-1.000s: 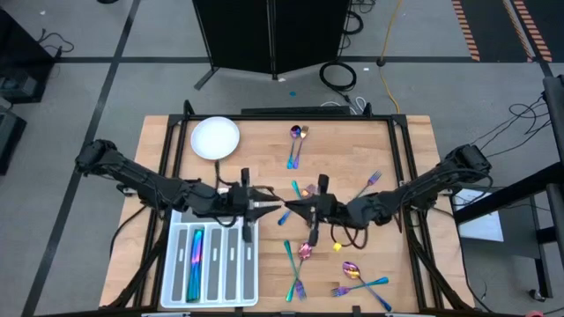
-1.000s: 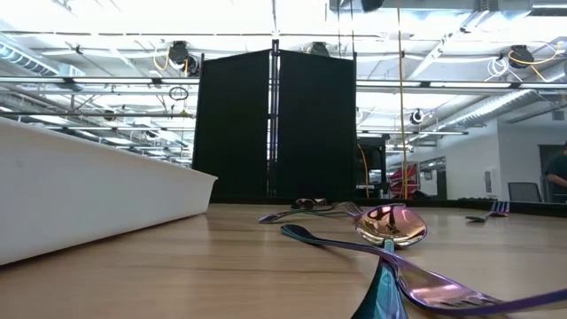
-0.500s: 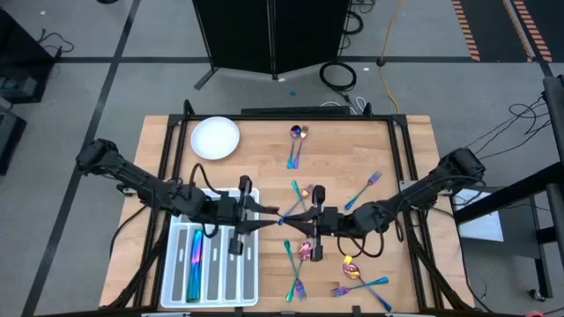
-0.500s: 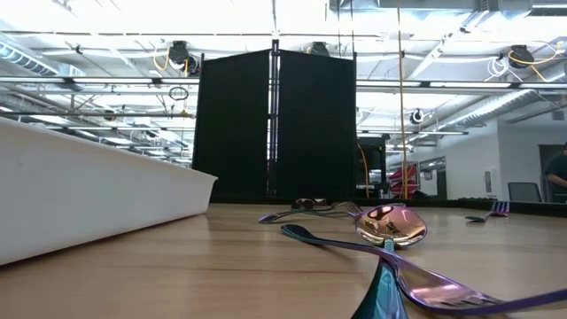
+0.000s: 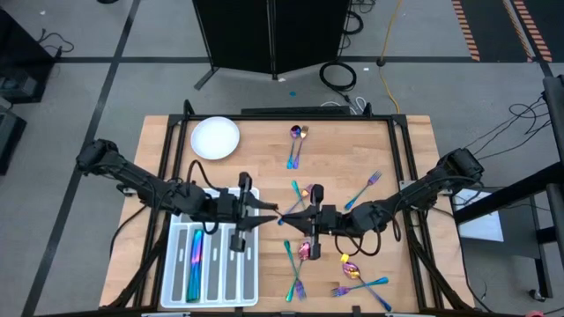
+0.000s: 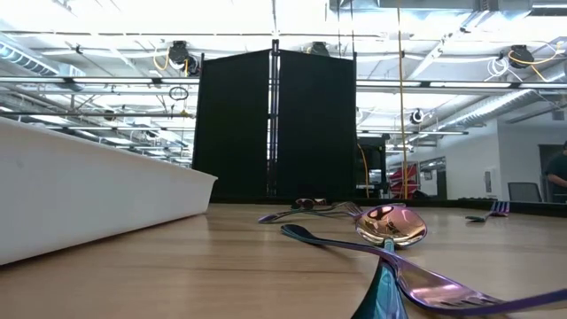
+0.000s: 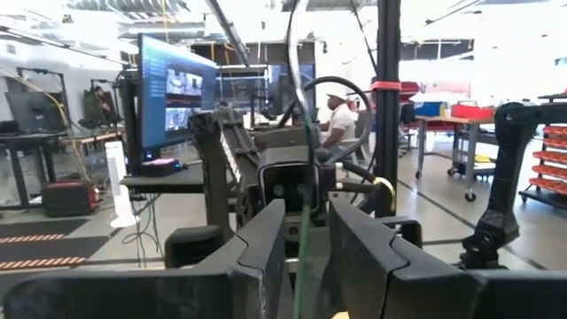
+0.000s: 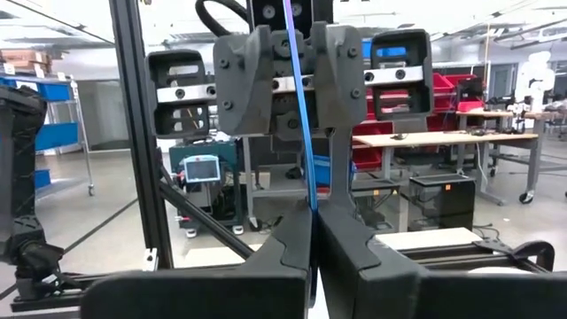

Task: Sort silverware
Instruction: Put the iridescent blue fork in the middle right slot of the silverware tray

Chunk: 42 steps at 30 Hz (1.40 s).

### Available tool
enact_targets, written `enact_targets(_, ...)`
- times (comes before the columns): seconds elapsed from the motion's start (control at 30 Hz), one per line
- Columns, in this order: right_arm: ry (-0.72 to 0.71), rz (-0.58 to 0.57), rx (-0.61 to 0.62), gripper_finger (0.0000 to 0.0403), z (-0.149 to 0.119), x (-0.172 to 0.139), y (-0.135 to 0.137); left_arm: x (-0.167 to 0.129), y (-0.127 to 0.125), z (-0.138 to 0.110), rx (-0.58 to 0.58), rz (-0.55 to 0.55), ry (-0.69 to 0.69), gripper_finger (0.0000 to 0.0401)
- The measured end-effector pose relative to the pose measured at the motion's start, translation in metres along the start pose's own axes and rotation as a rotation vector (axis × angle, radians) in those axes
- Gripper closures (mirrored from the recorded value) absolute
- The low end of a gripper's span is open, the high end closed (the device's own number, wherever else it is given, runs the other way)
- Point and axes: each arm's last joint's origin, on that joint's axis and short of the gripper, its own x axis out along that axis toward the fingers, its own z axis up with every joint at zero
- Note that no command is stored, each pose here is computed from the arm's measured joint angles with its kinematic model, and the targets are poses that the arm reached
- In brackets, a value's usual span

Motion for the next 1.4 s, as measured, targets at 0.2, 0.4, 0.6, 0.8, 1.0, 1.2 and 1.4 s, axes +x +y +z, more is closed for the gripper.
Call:
enact_targets(0.2,0.020,0.000,0.006,0.0403,-0.002,0.000,0.000,0.001,0.004,-0.001,0.004,0.037,0.007,0.0308)
enact_targets(0.4,0.026,-0.001,0.003,0.0403,-0.003,0.000,0.000,0.001,0.004,-0.001,0.003,0.035,0.006,0.0308)
enact_targets(0.6,0.024,-0.011,0.001,0.0403,-0.003,0.002,-0.004,0.001,0.004,-0.001,-0.003,0.035,0.006,0.0336)
enact_targets(0.8,0.019,-0.014,0.003,0.0403,-0.002,0.002,-0.004,0.001,0.004,-0.001,-0.004,0.031,0.005,0.0394)
enact_targets(1.0,0.013,-0.020,-0.018,0.0392,-0.001,0.002,-0.005,0.001,0.005,-0.001,-0.005,0.048,0.006,0.0398)
enact_targets(1.2,0.008,-0.019,-0.054,0.0323,0.003,0.001,-0.005,0.001,0.005,-0.002,-0.002,0.064,0.020,0.0400)
enact_targets(1.4,0.088,-0.137,-0.157,0.0247,0.017,-0.012,-0.008,-0.010,0.010,0.006,-0.088,0.089,0.068,0.0400)
